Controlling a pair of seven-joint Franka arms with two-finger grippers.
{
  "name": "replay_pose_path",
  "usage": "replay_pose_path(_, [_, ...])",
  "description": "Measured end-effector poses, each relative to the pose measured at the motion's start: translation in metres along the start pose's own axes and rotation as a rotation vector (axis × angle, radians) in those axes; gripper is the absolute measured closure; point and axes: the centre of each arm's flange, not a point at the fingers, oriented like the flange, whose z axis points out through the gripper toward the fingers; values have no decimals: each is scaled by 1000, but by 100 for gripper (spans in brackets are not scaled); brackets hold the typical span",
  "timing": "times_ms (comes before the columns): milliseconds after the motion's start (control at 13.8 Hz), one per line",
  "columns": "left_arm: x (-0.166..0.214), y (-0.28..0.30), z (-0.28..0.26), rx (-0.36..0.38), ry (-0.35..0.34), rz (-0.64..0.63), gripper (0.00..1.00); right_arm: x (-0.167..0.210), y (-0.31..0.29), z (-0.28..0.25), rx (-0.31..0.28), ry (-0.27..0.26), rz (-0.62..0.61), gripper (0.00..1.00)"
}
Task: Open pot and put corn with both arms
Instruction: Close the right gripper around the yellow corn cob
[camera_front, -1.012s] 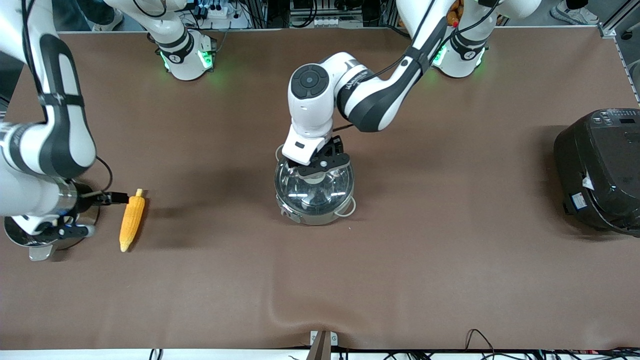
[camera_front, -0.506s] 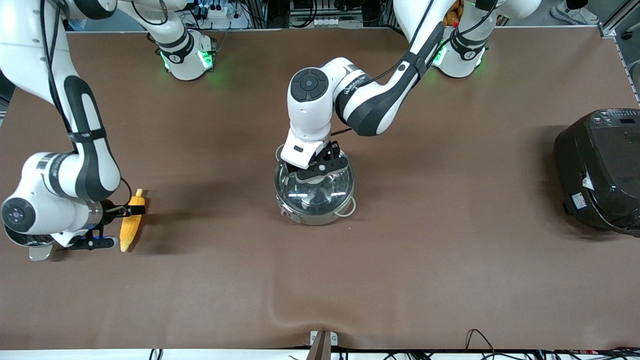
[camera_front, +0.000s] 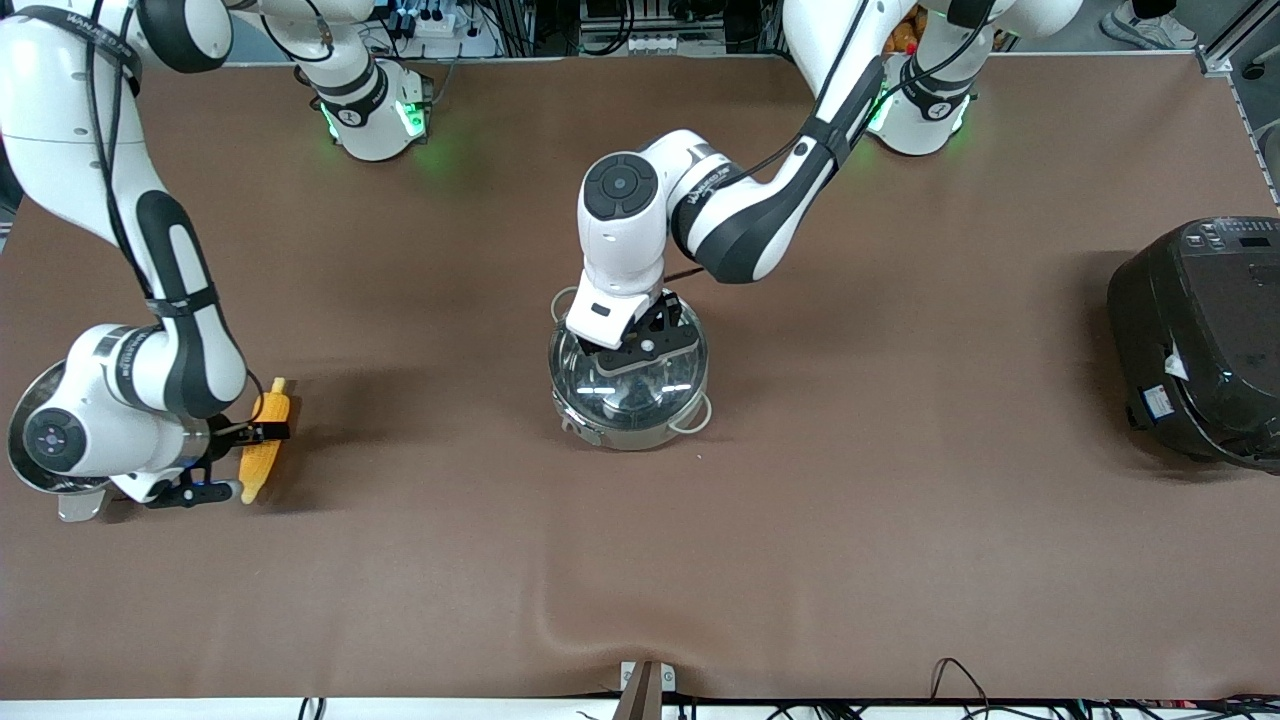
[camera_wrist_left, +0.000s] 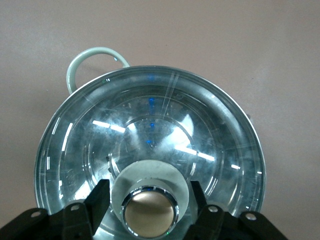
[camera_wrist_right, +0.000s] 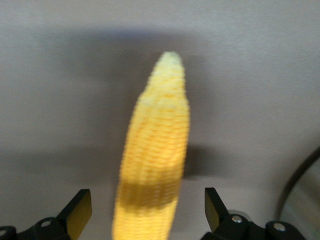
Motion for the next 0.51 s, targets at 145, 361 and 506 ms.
replay_pose_path(145, [0,0,2,2,-1,0,31,-3,11,8,7,-8,-7,0])
replay_pose_path(361, [-1,1,3,3,-2,2,33,-2,8,17,13,-19,-14,0])
replay_pose_path(506, [-4,1,4,4,-3,5,35,-2,6,22,17,-27,-16,0])
